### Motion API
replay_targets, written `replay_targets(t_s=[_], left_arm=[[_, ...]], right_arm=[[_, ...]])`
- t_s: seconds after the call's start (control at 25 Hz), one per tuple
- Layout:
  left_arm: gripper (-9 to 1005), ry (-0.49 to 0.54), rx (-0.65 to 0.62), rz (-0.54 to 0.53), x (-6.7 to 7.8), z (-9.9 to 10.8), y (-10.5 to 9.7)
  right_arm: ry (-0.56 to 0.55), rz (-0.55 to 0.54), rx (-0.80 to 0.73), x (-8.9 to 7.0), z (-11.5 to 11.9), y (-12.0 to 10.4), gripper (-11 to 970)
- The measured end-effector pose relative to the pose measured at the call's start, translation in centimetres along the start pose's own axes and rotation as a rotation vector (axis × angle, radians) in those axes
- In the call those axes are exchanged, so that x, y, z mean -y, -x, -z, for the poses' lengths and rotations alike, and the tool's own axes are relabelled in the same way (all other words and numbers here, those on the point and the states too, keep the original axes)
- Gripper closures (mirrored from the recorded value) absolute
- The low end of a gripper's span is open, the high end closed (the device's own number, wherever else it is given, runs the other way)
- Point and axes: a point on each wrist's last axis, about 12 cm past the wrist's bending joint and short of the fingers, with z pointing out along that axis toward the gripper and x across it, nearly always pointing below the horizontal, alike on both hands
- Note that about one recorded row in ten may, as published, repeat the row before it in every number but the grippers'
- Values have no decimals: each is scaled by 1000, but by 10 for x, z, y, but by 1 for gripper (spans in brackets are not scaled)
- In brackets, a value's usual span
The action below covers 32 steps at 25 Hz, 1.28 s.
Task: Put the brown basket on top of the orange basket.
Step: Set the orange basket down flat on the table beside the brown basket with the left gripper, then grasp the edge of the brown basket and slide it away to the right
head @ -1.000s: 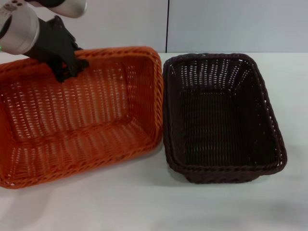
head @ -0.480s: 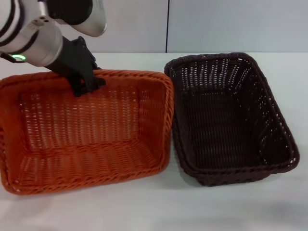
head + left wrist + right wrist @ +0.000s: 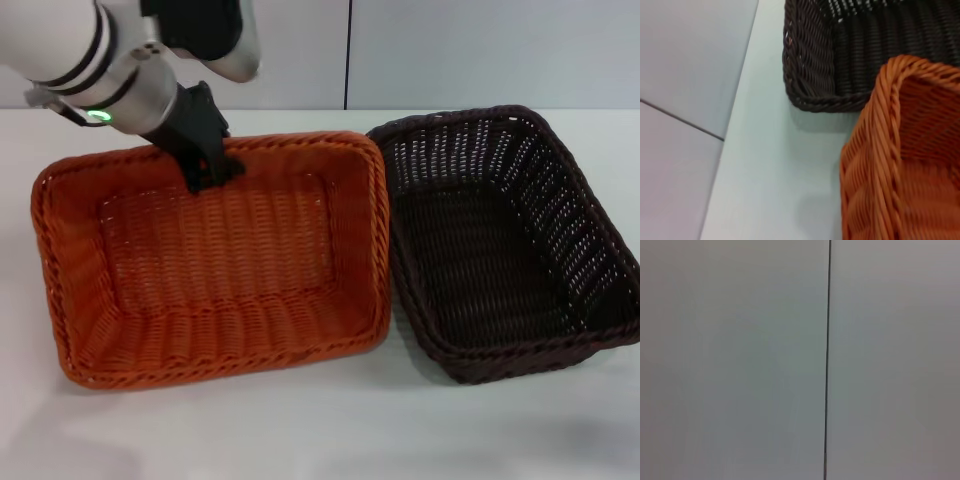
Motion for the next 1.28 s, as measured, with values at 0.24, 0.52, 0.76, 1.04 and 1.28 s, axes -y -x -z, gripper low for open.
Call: replay_targets(t_s=[0.24,0.52,0.76,1.04,1.28], left_arm=[[770,48,14,-9,-6,-4,3],[578,97,-5,-21,-7,-2,0],[321,296,21,3,-4,11,-3],[285,859,327,264,-5,56,-30],[278,1255,731,544,60,66,-100]], right_arm=[[0,2,-3,0,1,-1,243],[2,0,-2,0,1,0,242],[2,-3,0,-1,0,0,243],[-3,-12,41,-2,-1,6,243],[-1,-50,132,-9,-13,21,243]])
